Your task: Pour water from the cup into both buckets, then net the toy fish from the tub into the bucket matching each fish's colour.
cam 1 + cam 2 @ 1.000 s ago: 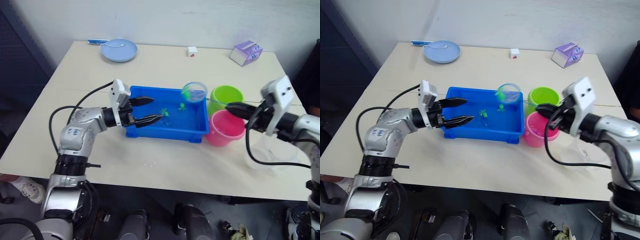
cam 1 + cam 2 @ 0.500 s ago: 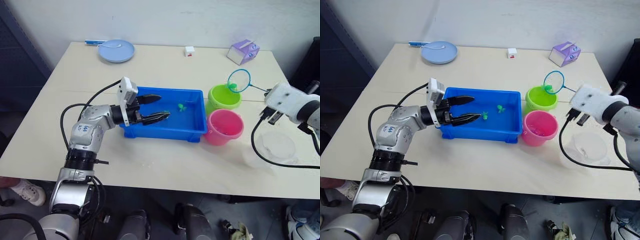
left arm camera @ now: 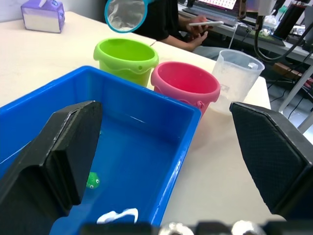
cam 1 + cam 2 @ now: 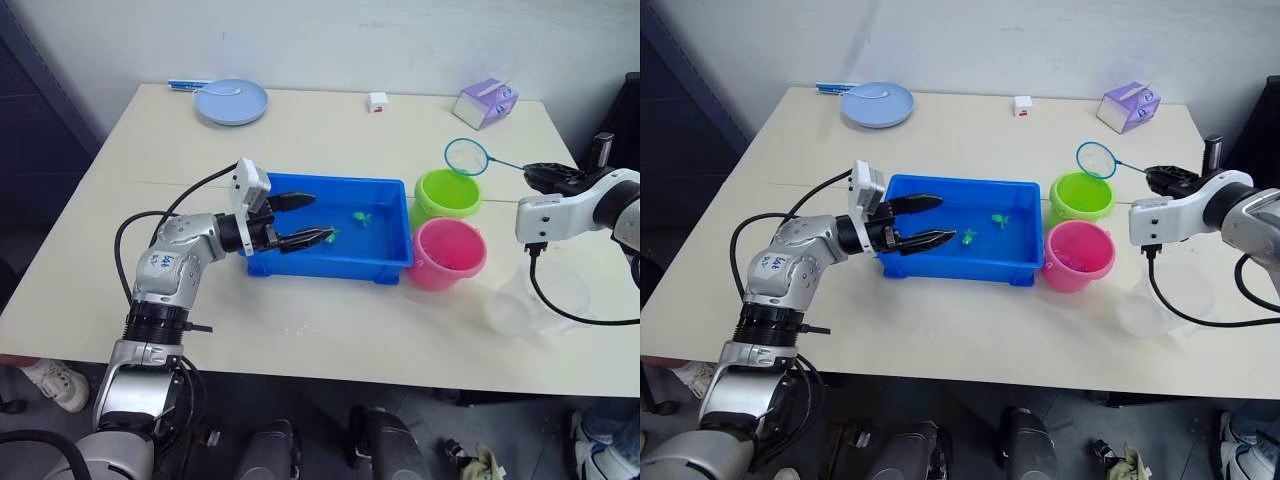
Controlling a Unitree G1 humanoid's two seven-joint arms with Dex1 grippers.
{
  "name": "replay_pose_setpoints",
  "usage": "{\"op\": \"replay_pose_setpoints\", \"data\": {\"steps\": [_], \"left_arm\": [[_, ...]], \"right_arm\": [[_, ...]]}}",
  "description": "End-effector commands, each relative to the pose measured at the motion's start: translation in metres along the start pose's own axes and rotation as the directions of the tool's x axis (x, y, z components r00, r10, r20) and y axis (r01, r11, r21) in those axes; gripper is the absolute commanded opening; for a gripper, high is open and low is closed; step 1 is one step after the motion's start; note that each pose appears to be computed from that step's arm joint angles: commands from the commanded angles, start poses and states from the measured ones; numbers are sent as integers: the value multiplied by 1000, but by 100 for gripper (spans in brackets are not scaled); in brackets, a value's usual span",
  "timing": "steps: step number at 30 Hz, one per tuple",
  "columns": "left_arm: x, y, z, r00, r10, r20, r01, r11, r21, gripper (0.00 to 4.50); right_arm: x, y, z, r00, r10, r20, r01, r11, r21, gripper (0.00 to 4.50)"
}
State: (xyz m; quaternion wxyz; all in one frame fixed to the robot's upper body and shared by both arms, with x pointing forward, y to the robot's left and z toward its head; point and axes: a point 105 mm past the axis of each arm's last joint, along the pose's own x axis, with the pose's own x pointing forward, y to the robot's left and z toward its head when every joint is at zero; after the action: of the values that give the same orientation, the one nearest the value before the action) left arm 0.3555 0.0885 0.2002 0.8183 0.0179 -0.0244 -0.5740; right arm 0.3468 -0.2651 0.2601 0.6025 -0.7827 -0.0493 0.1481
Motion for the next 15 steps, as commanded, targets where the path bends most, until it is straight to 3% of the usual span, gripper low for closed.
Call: {"op": "replay_pose_setpoints", "data": {"steps": [1,3,5,6,8,11,15], "left_arm": [[-5,-1,10,1000,2,15,-3,999,45,450],[-10,1,7,1000,16,0,-16,999,34,450],[-20,3,-3,999,33,-43,-32,999,19,450],[-25,4,-6,997,40,-62,-39,999,16,450],[-29,5,-10,996,48,-81,-47,999,13,450],[-37,6,-13,992,68,-106,-66,998,23,450],[-39,6,-10,990,90,-104,-86,995,44,450]], "right_arm": [[-4,-15,0,997,-74,1,73,976,205,80],[-2,-24,5,989,-148,1,122,820,558,80],[2,-18,27,984,-152,89,0,507,862,80],[3,-12,40,981,-123,149,-85,416,906,80],[2,-6,53,975,-85,205,-169,318,933,80],[4,7,82,945,-41,325,-324,41,945,80],[8,19,105,912,1,410,-401,-200,894,80]]}}
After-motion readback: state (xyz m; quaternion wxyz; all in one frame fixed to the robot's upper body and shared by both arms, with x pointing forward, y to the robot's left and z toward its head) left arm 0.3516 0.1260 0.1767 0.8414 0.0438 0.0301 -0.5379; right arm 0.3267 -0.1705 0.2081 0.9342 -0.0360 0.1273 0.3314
